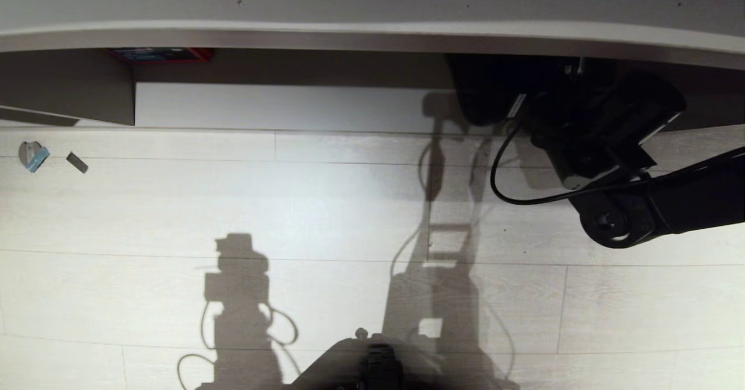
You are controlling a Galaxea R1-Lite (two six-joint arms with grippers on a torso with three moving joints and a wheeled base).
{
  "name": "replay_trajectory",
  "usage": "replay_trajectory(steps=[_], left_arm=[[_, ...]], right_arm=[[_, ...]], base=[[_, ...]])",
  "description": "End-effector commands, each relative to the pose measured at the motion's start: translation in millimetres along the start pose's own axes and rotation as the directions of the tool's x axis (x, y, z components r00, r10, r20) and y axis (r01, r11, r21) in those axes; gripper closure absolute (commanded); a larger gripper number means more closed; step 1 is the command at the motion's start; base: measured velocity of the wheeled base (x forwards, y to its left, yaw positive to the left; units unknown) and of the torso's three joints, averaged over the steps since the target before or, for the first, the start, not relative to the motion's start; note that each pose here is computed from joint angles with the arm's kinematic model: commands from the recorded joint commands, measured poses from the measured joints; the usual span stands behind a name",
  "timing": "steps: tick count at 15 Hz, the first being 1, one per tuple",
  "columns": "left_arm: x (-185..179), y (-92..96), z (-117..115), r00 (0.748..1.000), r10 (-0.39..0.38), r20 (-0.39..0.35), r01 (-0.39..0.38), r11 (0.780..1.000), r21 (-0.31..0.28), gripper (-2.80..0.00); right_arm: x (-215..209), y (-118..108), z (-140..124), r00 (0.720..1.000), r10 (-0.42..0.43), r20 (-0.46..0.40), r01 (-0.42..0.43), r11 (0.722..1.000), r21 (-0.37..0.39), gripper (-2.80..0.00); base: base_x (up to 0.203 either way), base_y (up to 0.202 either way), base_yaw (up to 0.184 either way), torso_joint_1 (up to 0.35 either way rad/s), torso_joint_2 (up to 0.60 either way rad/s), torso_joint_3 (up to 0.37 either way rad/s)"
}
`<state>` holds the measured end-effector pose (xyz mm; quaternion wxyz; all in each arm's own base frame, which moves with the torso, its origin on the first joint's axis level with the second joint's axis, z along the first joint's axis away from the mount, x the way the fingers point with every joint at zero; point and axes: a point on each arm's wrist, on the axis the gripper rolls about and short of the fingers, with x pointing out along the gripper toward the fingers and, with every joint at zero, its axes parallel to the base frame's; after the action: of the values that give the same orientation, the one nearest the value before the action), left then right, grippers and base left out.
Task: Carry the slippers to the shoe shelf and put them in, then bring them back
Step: Pick up the slippers in the shoe cabinet
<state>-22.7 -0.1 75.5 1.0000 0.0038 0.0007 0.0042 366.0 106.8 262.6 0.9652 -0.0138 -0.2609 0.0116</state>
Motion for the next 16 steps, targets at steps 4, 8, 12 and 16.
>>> replay_trajectory(steps=[4, 8, 12, 16], left_arm=[[0.0, 0.0, 0.0, 1.0, 0.001, 0.0, -0.001, 1.0, -0.002, 0.0], [0.0, 0.0, 0.0, 1.0, 0.001, 0.0, -0.001, 1.0, -0.002, 0.0], [0.0, 0.0, 0.0, 1.0, 0.001, 0.0, -0.001, 1.0, -0.003, 0.0], [0.0, 0.0, 0.1, 1.0, 0.001, 0.001, -0.001, 1.0, -0.003, 0.0]], right_arm=[[18.9, 6.7, -10.9, 0.998, -0.016, 0.065, 0.015, 1.0, 0.016, -2.8], [37.1, 10.2, -9.8, 0.986, -0.049, 0.157, 0.043, 0.998, 0.039, -2.8], [47.5, 14.3, -21.2, 0.986, -0.051, 0.157, 0.045, 0.998, 0.04, 0.0], [61.1, 15.6, -21.8, 0.976, -0.067, 0.209, 0.058, 0.997, 0.053, 0.0]], base=[[0.0, 0.0, 0.0, 0.0, 0.0, 0.0], [0.0, 0.0, 0.0, 0.0, 0.0, 0.0], [0.0, 0.0, 0.0, 0.0, 0.0, 0.0], [0.0, 0.0, 0.0, 0.0, 0.0, 0.0]])
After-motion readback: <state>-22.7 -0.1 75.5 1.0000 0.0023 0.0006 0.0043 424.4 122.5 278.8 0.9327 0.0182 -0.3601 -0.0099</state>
